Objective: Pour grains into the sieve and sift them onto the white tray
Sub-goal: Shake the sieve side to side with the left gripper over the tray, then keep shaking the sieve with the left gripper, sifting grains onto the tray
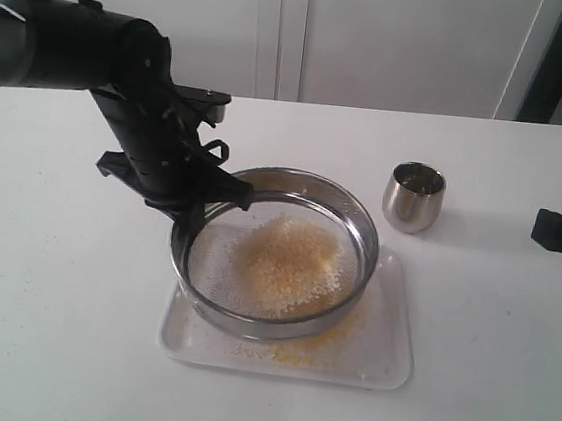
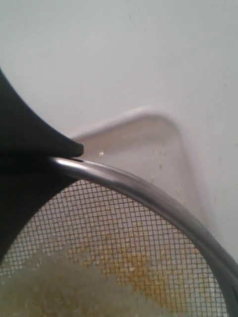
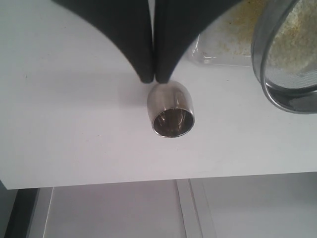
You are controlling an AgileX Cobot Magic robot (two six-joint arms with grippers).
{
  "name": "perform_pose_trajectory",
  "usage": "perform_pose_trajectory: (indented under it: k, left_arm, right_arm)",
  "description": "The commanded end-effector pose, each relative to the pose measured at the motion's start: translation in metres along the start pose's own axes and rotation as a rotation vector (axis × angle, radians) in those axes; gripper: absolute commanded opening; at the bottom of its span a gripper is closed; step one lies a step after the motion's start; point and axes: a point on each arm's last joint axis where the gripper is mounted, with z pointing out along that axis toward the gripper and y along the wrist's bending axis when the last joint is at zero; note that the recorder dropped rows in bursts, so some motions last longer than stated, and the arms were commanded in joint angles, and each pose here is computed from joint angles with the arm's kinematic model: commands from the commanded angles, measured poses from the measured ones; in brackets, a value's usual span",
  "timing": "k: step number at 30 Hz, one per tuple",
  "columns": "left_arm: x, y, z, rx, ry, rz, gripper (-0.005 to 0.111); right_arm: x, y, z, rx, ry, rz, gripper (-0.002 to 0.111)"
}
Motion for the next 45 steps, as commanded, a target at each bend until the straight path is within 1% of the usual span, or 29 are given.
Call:
perform_pose_trajectory:
  k: [1, 2, 6, 8, 10, 12, 13, 15, 16, 17, 19, 20, 21, 22, 24, 26, 27, 29, 30, 32, 33, 35, 37, 39, 40, 42, 43, 44, 45]
  left_arm:
    - [-0.001, -0.024, -0.007, 0.044, -0.068, 0.088, 0.0]
    - [-0.001, -0.025, -0.007, 0.034, -0.076, 0.101, 0.0]
    - [-0.004, 0.003, -0.008, -0.021, -0.045, -0.012, 0.0]
    - [-0.002, -0.002, -0.007, 0.005, -0.032, -0.012, 0.0]
    - [-0.001, -0.02, -0.006, 0.043, -0.053, 0.07, 0.0]
    - [-0.001, -0.024, -0.006, 0.037, -0.072, 0.129, 0.0]
    - [-0.003, -0.019, -0.006, 0.025, -0.077, 0.107, 0.0]
    - [-0.005, -0.003, -0.007, 0.026, -0.059, -0.027, 0.0]
    - [-0.005, -0.002, -0.008, 0.056, -0.051, -0.072, 0.0]
    - [-0.005, -0.006, -0.008, 0.1, -0.044, -0.075, 0.0]
    - [-0.003, -0.023, -0.008, 0.188, -0.056, 0.024, 0.0]
    - [-0.002, -0.031, -0.008, 0.205, -0.061, 0.085, 0.0]
    - [0.0, -0.032, -0.008, 0.194, -0.056, 0.121, 0.0]
    - [0.0, -0.027, -0.008, 0.17, -0.047, 0.115, 0.0]
    - [-0.002, -0.003, -0.008, 0.105, -0.004, 0.025, 0.0]
    - [-0.001, 0.014, -0.01, 0.089, 0.038, -0.017, 0.0]
    - [-0.001, 0.017, -0.01, 0.099, 0.045, -0.038, 0.0]
    - [-0.002, 0.01, -0.01, 0.14, 0.026, -0.052, 0.0]
    - [-0.003, 0.001, -0.01, 0.157, 0.0, -0.045, 0.0]
    - [-0.002, -0.013, -0.008, 0.155, -0.022, 0.016, 0.0]
    - [-0.001, -0.014, -0.007, 0.14, -0.017, 0.036, 0.0]
    - [0.001, -0.006, -0.007, 0.109, 0.018, 0.029, 0.0]
    - [0.002, 0.009, -0.01, 0.074, 0.055, 0.022, 0.0]
    - [0.001, 0.016, -0.014, 0.067, 0.049, -0.012, 0.0]
    - [-0.001, 0.013, -0.014, 0.082, 0.026, -0.035, 0.0]
    - [-0.003, -0.008, -0.01, 0.142, -0.021, -0.023, 0.0]
    - [-0.002, -0.019, -0.005, 0.155, -0.033, 0.011, 0.0]
    - [-0.001, -0.025, -0.004, 0.152, -0.038, 0.045, 0.0]
    - [0.0, -0.025, -0.001, 0.132, -0.029, 0.058, 0.0]
  right_arm:
    - [0.0, 0.0, -0.001, -0.002, -0.005, -0.005, 0.0]
    - [0.0, 0.0, -0.001, -0.002, -0.005, -0.005, 0.0]
    - [0.0, 0.0, -0.001, -0.002, -0.005, -0.005, 0.0]
    - [0.0, 0.0, -0.001, -0.002, -0.005, -0.005, 0.0]
    - [0.0, 0.0, -0.001, -0.002, -0.005, -0.005, 0.0]
    - [0.0, 0.0, -0.001, -0.002, -0.005, -0.005, 0.0]
    - [0.0, 0.0, -0.001, -0.002, -0.005, -0.005, 0.0]
    - [0.0, 0.0, -0.001, -0.002, -0.005, -0.005, 0.0]
    - [0.0, 0.0, -0.001, -0.002, -0.005, -0.005, 0.0]
    - [0.0, 0.0, -0.001, -0.002, -0.005, -0.005, 0.0]
    - [0.0, 0.0, -0.001, -0.002, -0.005, -0.005, 0.0]
    - [0.0, 0.0, -0.001, -0.002, -0.005, -0.005, 0.0]
    - [0.0, 0.0, -0.001, -0.002, -0.005, -0.005, 0.0]
    - [0.0, 0.0, -0.001, -0.002, -0.005, -0.005, 0.0]
    - [0.0, 0.0, -0.001, -0.002, -0.005, -0.005, 0.0]
    - [0.0, 0.0, -0.001, -0.002, -0.005, -0.005, 0.0]
    - [0.0, 0.0, -0.001, -0.002, -0.005, -0.005, 0.0]
    - [0.0, 0.0, -0.001, -0.002, -0.005, -0.005, 0.0]
    - [0.0, 0.0, -0.001, -0.002, -0.005, -0.005, 0.0]
    - [0.0, 0.0, -0.001, -0.002, -0.005, -0.005, 0.0]
    - [0.0, 0.0, -0.001, -0.002, -0.005, -0.005, 0.0]
    - [0.0, 0.0, -0.001, -0.002, -0.005, -0.005, 0.0]
    - [0.0, 0.0, -0.001, -0.002, -0.005, -0.005, 0.0]
    - [0.0, 0.0, -0.001, -0.002, -0.005, -0.005, 0.0]
    - [0.0, 0.0, -0.001, -0.002, -0.005, -0.005, 0.0]
    - [0.0, 0.0, -0.001, -0.002, -0.005, -0.005, 0.0]
    - [0.0, 0.0, -0.001, -0.002, -0.005, -0.005, 0.0]
    - [0.0, 0.0, -0.001, -0.002, -0.005, -0.005, 0.0]
    - [0.0, 0.0, -0.001, -0.002, -0.005, -0.005, 0.0]
